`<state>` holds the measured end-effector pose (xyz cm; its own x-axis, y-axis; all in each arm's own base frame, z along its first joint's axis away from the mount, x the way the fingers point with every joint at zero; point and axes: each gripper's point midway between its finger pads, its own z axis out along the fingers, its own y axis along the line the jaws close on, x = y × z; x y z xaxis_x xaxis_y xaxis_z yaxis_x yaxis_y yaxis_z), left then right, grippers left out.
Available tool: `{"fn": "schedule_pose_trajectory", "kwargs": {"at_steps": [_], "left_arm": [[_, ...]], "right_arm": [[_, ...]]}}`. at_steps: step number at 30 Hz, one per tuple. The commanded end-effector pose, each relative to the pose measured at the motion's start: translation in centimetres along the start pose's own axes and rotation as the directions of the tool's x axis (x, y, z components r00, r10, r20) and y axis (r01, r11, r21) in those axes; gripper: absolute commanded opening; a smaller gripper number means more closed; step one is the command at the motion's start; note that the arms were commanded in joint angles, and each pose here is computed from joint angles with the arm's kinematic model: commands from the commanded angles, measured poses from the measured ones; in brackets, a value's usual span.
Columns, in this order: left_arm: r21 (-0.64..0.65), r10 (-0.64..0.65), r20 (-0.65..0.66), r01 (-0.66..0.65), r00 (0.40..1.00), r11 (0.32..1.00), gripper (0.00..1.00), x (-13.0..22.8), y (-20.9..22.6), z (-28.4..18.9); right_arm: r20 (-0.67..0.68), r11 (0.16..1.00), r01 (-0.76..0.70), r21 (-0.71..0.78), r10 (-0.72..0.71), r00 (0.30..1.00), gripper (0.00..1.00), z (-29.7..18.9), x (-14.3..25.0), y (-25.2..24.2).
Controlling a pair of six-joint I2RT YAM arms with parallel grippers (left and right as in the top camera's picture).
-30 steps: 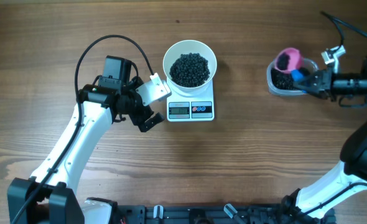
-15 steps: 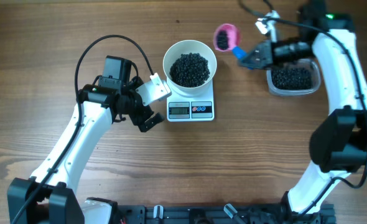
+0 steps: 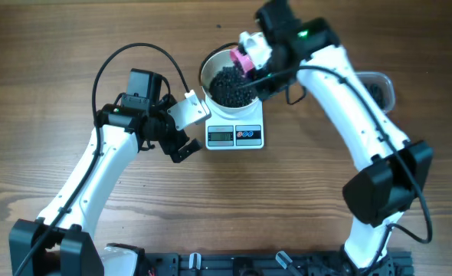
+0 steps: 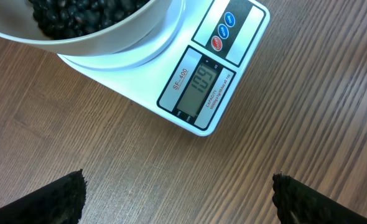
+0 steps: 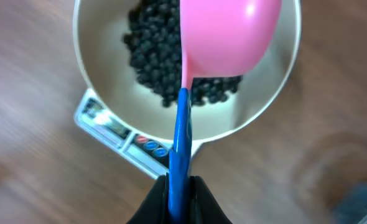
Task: Scoop item into bowl and weigh 150g on scale
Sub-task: 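Carry the filled scoop over the white bowl and tip it, then return the scoop to above the bean tub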
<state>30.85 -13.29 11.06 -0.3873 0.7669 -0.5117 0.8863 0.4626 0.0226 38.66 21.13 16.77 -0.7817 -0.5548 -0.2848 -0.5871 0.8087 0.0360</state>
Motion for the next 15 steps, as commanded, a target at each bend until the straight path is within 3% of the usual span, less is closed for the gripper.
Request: {"fn": "schedule_pose_trajectory", "kwargs": {"at_steps": [1,8,15], "left_arm": [[0.014,0.009,0.016,-0.009,1.0,1.0,1.0,-0.3,-0.1,0.1],[0.014,0.009,0.016,-0.009,1.0,1.0,1.0,-0.3,-0.1,0.1],[0.014,0.009,0.016,-0.009,1.0,1.0,1.0,-0.3,-0.1,0.1]], "right_arm": [[0.008,0.968,0.037,0.248,-0.04,0.999,0.04,-0.9,-1.0,-2.2],[0.013,0.96,0.085,0.267,-0.092,0.996,0.04,-0.9,-1.5,-1.8],[0.067,0.99,0.048,0.135,-0.058,0.996,0.04,-0.9,-2.2,-0.8]]}}
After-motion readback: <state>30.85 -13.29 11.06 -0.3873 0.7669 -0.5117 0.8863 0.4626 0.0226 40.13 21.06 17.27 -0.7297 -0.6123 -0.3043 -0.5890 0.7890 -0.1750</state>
